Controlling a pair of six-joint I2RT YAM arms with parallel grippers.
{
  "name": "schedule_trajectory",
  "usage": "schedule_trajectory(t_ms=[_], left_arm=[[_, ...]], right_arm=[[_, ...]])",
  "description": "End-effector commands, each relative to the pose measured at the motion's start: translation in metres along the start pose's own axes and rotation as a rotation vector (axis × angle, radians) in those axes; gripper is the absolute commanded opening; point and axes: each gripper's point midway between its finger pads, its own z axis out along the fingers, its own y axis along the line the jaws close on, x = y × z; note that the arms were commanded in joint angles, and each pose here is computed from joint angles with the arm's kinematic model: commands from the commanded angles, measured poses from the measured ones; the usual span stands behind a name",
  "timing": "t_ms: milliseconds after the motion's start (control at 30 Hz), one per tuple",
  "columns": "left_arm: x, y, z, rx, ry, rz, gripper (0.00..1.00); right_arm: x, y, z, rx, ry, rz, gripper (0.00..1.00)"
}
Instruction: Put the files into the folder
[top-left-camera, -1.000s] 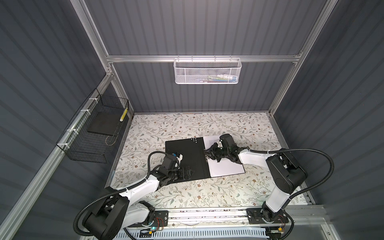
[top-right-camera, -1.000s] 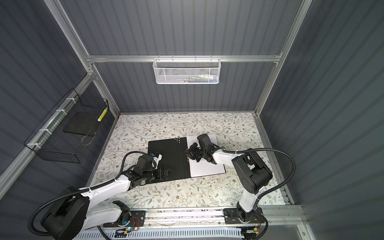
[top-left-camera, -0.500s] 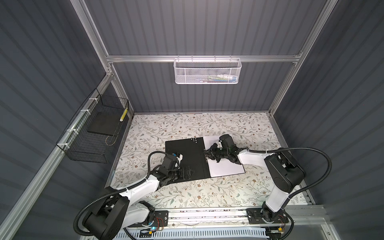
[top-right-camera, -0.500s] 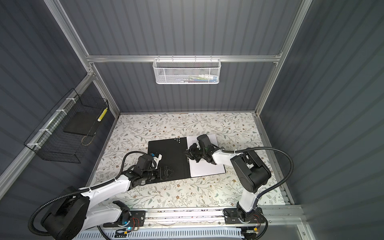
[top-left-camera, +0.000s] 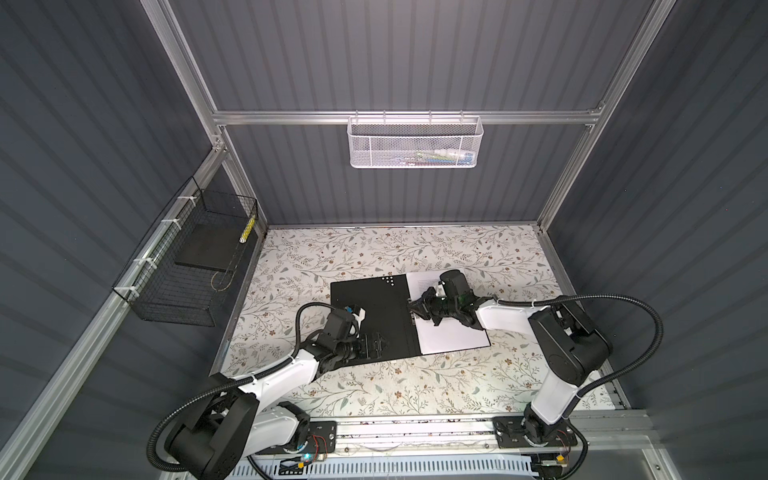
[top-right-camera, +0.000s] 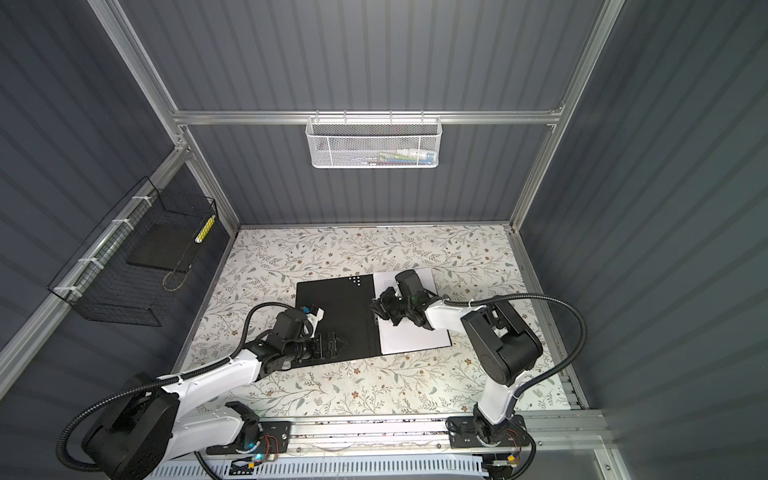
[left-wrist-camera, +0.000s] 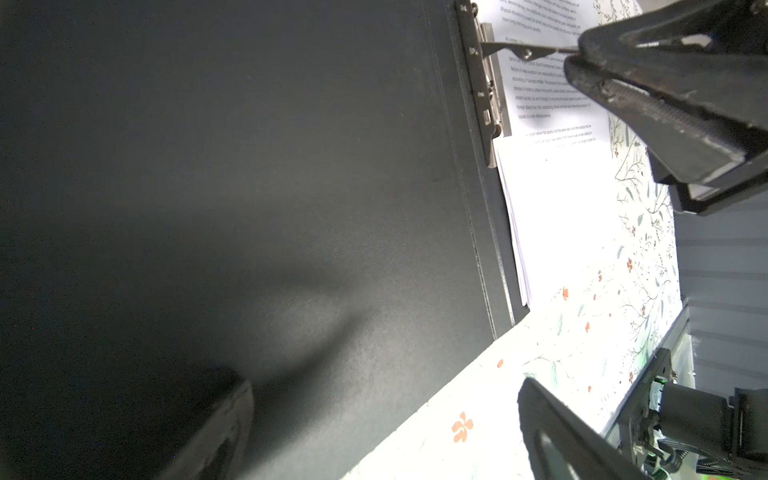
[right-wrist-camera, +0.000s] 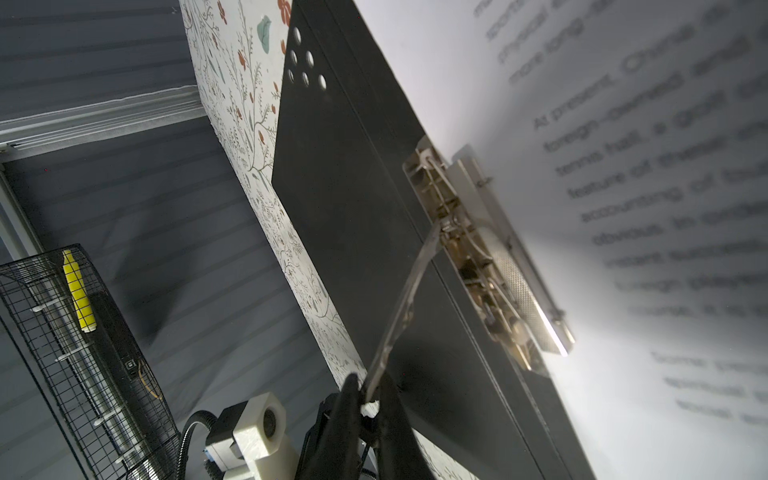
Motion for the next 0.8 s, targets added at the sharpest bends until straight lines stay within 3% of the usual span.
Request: schedule_trajectory(t_ms=[0, 767], left_arm=[[0.015, 0.009, 0.002, -0.023, 0.047, -0.019, 1.00], [0.016, 0.011, 0.003, -0.028, 0.053, -0.019, 1.00]], right_arm=[[-0.005, -0.015, 0.001, 0.032, -0.011, 0.026, 0.13], [-0.016, -0.013, 0.001, 0.006, -0.010, 0.041, 0.18]])
